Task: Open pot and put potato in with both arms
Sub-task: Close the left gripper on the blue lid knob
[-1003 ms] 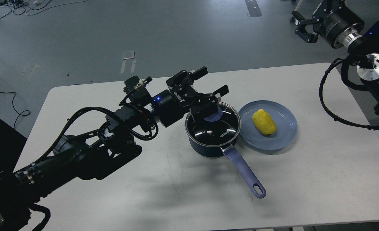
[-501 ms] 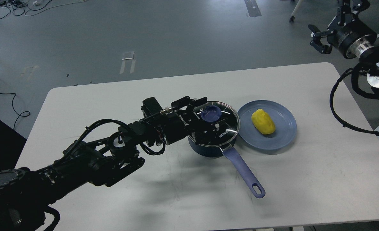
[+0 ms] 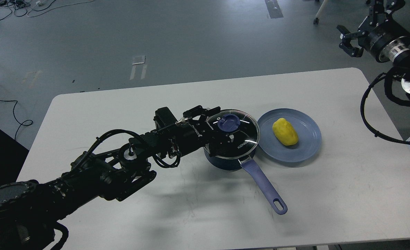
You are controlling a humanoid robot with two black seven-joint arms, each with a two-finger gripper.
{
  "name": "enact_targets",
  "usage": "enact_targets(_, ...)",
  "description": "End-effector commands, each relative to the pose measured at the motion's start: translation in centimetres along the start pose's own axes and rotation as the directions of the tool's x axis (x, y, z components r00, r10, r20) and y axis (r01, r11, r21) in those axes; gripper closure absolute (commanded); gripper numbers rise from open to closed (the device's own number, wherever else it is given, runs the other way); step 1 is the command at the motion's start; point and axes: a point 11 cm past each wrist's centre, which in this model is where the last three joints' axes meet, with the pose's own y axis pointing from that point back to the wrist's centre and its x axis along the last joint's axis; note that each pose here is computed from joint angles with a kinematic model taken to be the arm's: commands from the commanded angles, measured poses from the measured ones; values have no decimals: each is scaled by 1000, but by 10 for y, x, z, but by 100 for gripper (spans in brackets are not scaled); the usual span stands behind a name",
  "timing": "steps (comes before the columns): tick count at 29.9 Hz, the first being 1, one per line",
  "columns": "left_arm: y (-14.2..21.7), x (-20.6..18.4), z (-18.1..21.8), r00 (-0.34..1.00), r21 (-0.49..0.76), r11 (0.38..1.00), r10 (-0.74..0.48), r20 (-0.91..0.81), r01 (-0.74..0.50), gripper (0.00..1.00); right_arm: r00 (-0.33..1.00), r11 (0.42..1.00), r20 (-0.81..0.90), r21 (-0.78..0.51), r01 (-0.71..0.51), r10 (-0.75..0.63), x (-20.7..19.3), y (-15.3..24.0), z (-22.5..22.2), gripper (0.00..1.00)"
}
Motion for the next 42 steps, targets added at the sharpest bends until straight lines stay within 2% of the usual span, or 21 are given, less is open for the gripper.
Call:
enact_targets(1, 1, -1, 1, 1000, -3, 1000, 0, -2, 0, 2, 1000, 1000, -1, -1, 2, -2, 0, 0, 0, 0)
enact_targets(9, 0, -1, 1, 1000, -5, 1000, 1, -2, -1, 4, 1000, 1000, -7, -12, 0, 0, 1, 1, 4, 0)
enact_targets(11, 0, -1, 2, 1000, -7, 1000, 2, -1, -2, 11, 1000, 1000, -12, -19, 1, -1, 1, 2, 6, 0)
enact_targets(14, 0, -1, 2, 1000, -6, 1000, 0, 0, 0, 13, 1000, 1000, -14, -18, -1, 1, 2, 2, 5, 0)
enact_targets(17, 0, -1, 2, 1000, -6, 1000, 0, 0, 0, 19, 1000, 1000, -15, -21, -4, 4, 4, 3, 6, 0)
enact_targets(32, -3, -1, 8, 1000, -23, 999, 30, 8, -30, 19, 1000, 1000, -16, -24, -7, 7, 5, 4, 7, 0)
enact_targets(38, -1, -17, 20, 998, -76, 997, -20, 52, 24, 33, 1000, 1000, -17, -24, -6, 5, 4, 4, 7, 0)
enact_targets(42, -1, -16, 20, 998, -77, 997, -20, 53, 24, 33, 1000, 1000, -17, -25, -7, 7, 5, 4, 7, 0)
